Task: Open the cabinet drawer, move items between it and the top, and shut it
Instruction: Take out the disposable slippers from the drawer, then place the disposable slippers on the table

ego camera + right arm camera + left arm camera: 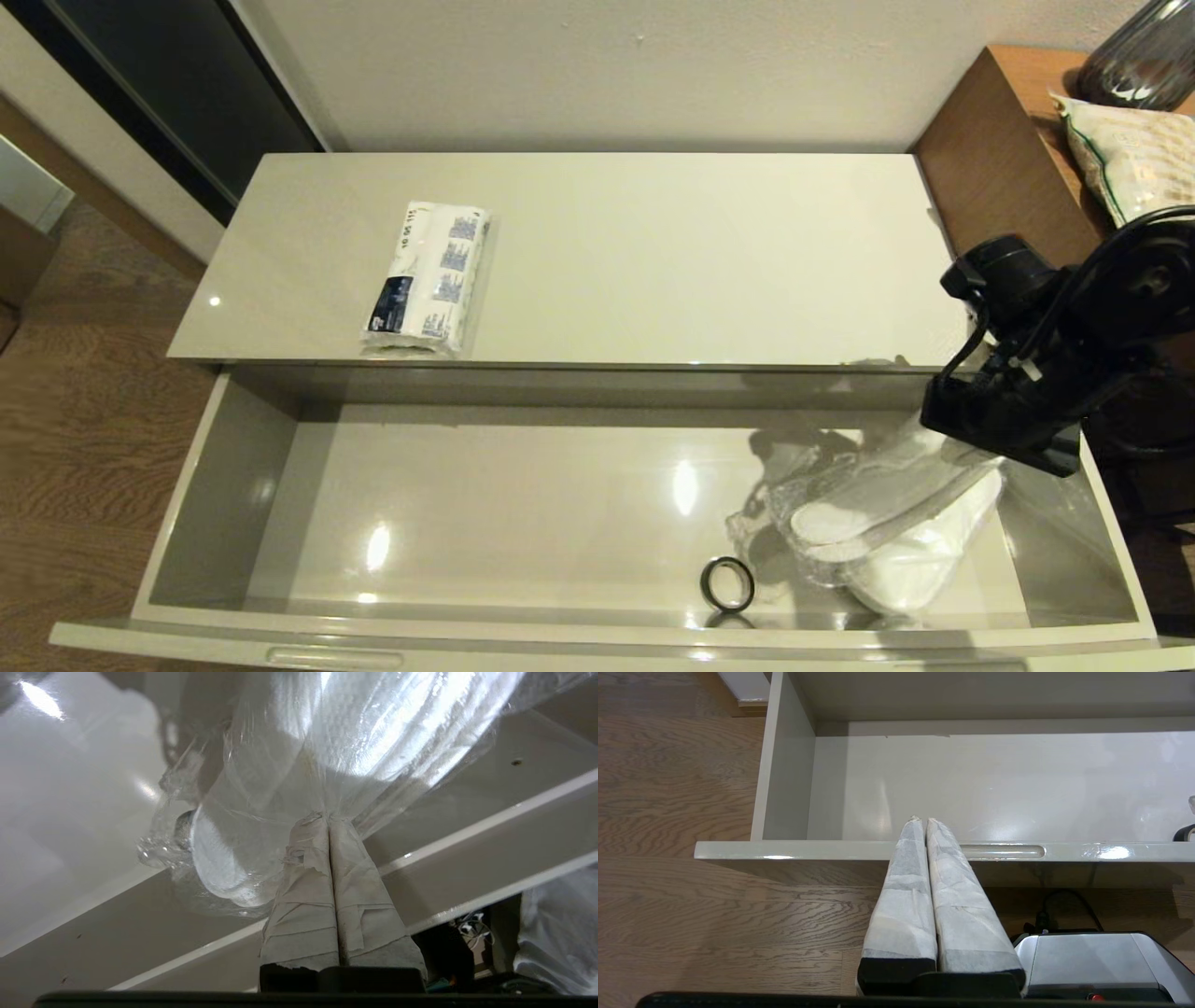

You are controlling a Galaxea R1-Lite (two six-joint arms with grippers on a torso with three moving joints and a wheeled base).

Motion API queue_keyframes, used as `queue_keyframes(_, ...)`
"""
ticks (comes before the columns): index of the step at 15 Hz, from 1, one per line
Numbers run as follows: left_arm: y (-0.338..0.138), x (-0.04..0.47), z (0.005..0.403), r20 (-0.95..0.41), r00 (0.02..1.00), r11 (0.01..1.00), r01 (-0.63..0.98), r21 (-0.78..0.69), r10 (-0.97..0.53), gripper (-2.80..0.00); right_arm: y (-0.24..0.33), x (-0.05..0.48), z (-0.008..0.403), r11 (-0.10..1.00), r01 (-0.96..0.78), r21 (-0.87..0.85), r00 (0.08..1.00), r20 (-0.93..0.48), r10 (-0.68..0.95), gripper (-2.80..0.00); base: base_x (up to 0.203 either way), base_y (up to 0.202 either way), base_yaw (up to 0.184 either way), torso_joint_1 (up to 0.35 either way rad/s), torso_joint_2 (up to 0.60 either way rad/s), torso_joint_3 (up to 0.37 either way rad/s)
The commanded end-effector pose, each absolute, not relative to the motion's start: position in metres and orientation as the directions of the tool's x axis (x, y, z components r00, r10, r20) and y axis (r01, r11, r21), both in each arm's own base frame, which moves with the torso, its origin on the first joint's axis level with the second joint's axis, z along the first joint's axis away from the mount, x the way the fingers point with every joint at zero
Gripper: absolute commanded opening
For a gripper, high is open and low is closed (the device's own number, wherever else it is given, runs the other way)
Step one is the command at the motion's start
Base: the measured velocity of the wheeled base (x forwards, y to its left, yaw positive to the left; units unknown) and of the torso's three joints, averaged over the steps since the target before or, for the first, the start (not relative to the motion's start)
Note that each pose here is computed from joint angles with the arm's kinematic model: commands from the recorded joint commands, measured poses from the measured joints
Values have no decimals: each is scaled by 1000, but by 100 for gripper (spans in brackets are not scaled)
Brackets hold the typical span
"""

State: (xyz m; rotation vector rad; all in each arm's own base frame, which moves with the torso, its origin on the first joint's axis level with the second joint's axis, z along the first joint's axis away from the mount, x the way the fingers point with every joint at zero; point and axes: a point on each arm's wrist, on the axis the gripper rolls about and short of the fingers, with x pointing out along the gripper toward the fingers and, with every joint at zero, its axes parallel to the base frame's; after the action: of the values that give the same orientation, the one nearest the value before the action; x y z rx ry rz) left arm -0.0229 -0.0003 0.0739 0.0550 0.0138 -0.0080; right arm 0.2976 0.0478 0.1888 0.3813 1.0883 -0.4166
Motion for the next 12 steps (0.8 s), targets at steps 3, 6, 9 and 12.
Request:
queue_keyframes(3, 0, -23, 74, -15, 1000, 998, 9, 55, -8, -280, 54, 286, 213, 854, 504, 126, 430, -894, -122, -280, 0, 0, 0, 0, 0, 0)
queue_keyframes(6, 0, -23, 74, -15, 1000, 998, 9, 55, -8, -280, 62, 276, 227, 860, 491, 139, 438, -892, -106, -280, 0, 0, 0, 0, 0, 0)
queue_keyframes(9, 0, -23, 74, -15, 1000, 998, 9, 55, -8, -280, 64, 271, 236, 862, 487, 140, 439, -893, -102, -280, 0, 0, 0, 0, 0, 0)
queue_keyframes(12, 0, -23, 74, -15, 1000, 998, 9, 55, -8, -280, 64, 272, 231, 862, 492, 119, 421, -900, -116, -280, 0, 0, 0, 0, 0, 0)
